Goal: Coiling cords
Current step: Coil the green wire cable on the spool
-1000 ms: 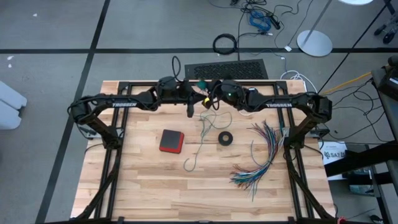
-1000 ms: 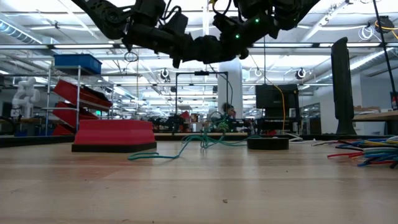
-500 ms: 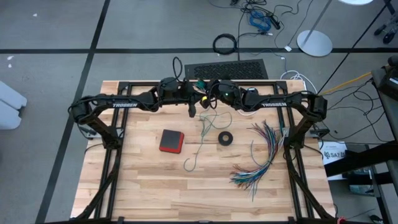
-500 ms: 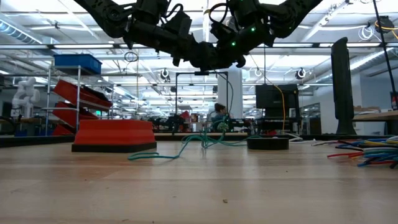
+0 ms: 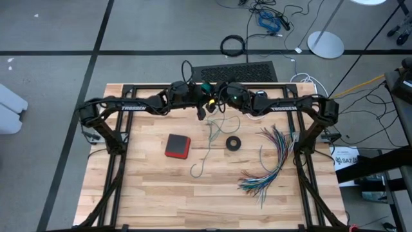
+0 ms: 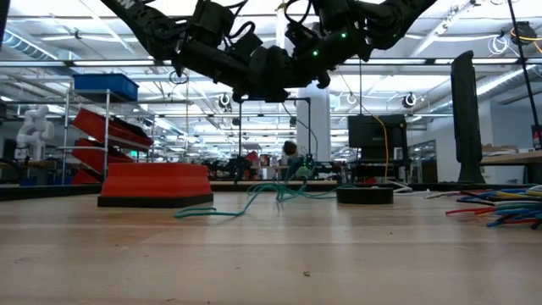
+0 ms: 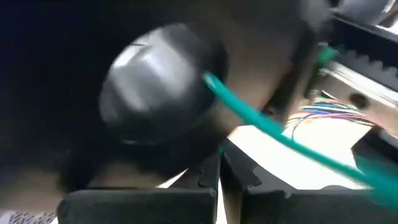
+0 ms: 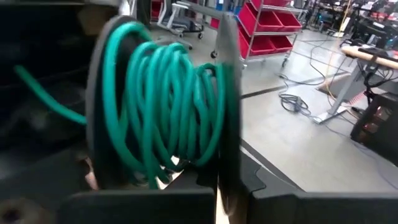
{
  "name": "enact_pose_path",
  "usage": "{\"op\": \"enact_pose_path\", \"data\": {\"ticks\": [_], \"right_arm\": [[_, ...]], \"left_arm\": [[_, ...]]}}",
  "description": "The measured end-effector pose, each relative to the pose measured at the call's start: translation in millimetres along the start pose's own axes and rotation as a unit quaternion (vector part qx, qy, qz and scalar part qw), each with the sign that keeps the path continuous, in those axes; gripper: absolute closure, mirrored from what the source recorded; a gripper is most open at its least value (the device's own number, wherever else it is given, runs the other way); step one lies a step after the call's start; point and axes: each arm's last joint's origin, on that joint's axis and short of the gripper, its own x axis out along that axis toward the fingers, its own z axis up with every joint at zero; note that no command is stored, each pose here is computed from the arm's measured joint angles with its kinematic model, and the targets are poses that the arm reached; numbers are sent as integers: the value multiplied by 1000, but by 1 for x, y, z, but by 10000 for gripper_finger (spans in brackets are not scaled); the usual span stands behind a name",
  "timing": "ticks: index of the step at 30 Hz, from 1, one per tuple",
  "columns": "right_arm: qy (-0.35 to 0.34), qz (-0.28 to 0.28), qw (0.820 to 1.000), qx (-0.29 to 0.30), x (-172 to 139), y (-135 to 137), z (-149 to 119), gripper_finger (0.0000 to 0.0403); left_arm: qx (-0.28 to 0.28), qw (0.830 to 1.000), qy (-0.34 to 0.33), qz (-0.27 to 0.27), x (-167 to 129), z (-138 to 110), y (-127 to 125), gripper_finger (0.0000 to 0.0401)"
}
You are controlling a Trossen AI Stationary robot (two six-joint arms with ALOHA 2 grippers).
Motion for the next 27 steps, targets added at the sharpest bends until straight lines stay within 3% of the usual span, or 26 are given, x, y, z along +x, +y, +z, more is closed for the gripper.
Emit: {"op": "enact_pose_path", "data": {"ticks": [11, 19, 27], "right_arm": [[15, -4, 1000, -19, -1, -3, -1, 403], [5, -8, 999, -36, -15, -12, 15, 403], [-3, 45, 999, -13, -26, -10, 25, 403]], "left_arm": [[13, 1000, 12, 9, 0, -2, 1, 400], [38, 999, 18, 10, -1, -3, 2, 399], [54, 998, -11, 13, -1, 2, 4, 353]]}}
